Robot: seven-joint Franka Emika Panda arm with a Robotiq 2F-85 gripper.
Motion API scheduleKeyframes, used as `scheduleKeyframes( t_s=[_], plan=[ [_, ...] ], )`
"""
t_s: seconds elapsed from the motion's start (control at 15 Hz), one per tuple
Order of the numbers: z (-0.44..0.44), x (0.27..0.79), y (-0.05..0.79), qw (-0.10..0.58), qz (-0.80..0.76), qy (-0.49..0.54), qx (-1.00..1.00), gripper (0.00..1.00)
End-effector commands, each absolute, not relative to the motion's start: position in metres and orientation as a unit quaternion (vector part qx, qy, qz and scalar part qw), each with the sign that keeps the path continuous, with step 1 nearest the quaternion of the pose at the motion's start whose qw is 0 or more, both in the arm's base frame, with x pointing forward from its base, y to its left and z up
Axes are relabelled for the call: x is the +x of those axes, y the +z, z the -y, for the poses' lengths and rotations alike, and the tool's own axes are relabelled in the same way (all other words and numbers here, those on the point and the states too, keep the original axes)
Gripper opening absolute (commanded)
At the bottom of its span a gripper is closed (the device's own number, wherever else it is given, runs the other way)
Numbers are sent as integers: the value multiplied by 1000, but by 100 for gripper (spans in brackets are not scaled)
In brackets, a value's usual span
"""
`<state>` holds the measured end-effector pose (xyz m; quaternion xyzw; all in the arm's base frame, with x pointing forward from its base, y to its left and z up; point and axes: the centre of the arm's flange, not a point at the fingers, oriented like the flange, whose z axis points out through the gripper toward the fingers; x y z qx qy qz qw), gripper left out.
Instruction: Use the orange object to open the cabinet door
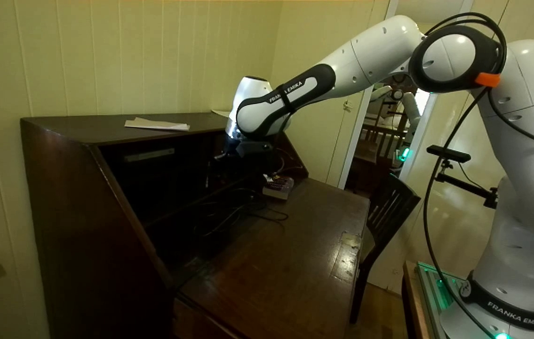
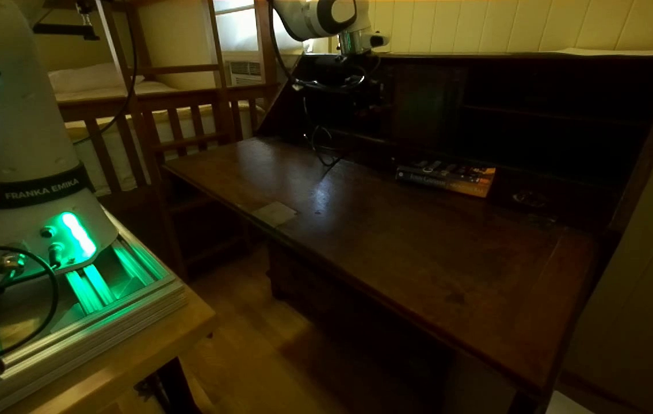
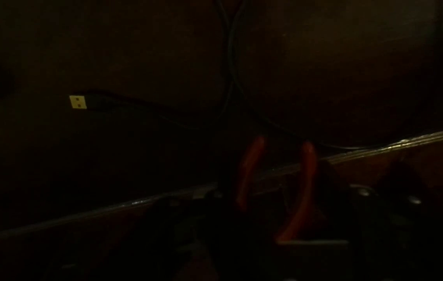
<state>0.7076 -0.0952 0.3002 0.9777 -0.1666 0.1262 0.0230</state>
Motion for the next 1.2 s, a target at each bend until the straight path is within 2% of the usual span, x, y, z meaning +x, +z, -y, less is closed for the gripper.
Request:
scheduleKeyframes(
  t_s=[0.0,0.4,0.53,0.87,1.13],
  plan=[
    [103,686,299,34,253,110,960,29],
    [113,613,266,44,370,77,925,29],
    [109,596,262,25,418,64,906,29],
    [70,586,279,-37,366,99,924,29],
    [56,602,305,-68,349,135,925,29]
  ],
)
